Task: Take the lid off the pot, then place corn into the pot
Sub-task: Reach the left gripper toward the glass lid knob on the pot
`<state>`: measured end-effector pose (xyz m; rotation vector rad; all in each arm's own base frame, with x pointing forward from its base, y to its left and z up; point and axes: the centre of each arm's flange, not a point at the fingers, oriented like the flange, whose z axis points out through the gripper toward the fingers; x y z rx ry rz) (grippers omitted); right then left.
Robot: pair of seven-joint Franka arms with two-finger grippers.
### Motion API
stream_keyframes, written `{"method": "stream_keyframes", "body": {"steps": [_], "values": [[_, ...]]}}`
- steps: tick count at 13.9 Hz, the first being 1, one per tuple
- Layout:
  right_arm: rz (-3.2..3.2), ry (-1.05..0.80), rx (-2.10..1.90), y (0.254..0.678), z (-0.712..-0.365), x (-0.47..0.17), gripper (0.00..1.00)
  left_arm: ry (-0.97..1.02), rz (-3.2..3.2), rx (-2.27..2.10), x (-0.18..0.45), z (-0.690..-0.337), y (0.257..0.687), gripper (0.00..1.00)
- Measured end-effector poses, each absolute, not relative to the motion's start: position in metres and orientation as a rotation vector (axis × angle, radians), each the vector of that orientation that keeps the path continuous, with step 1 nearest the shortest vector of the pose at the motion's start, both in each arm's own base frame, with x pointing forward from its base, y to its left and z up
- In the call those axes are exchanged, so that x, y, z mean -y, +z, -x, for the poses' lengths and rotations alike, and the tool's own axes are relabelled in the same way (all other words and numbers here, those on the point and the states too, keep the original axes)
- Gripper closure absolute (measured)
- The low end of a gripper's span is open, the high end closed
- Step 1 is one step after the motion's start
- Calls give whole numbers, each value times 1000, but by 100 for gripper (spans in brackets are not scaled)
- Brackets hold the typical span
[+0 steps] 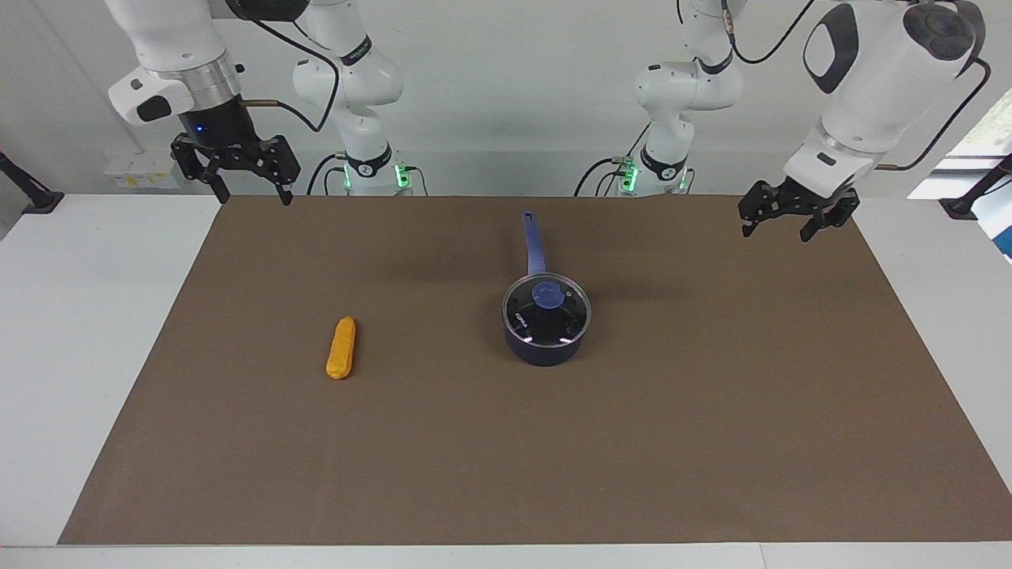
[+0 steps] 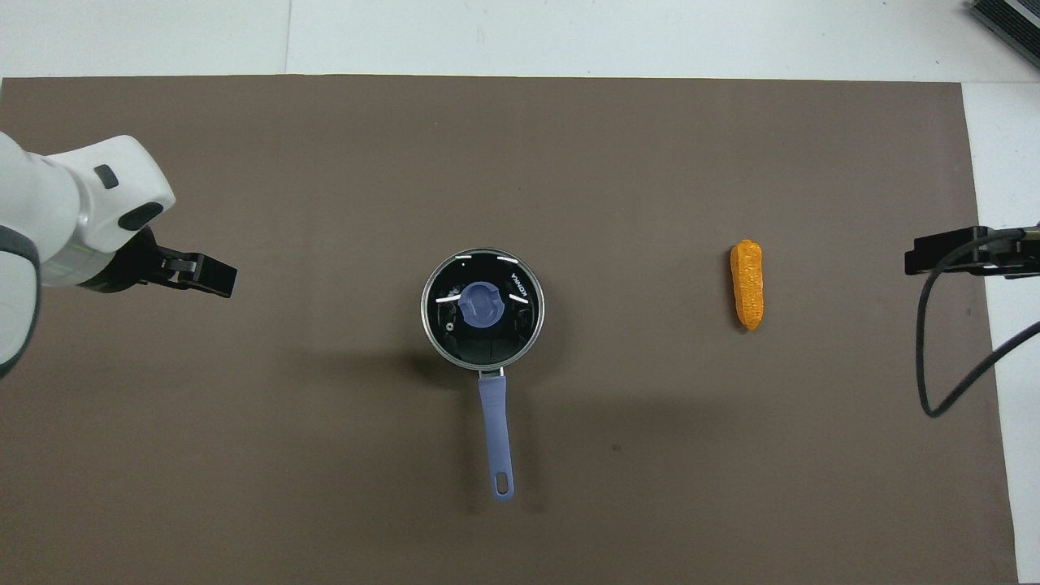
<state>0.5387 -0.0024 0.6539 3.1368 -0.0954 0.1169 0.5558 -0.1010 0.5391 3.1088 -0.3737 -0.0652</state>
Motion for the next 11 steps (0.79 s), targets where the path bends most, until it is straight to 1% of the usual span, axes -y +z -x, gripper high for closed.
{"method": "stream_keyframes", "body": {"steps": [4, 7, 9, 11], "values": [[-3137, 110, 95, 654, -538, 2, 0, -1, -3087, 511, 160, -550, 496, 0], [-3137, 113, 95, 654, -539, 2, 0, -12, -3099, 436, 227, -534, 464, 0], [-3136, 139, 101, 651, -542, 2, 0, -16, -3106, 383, 272, -517, 456, 0], [-3136, 159, 115, 639, -548, 2, 0, -20, -3112, 344, 305, -498, 455, 0]]}}
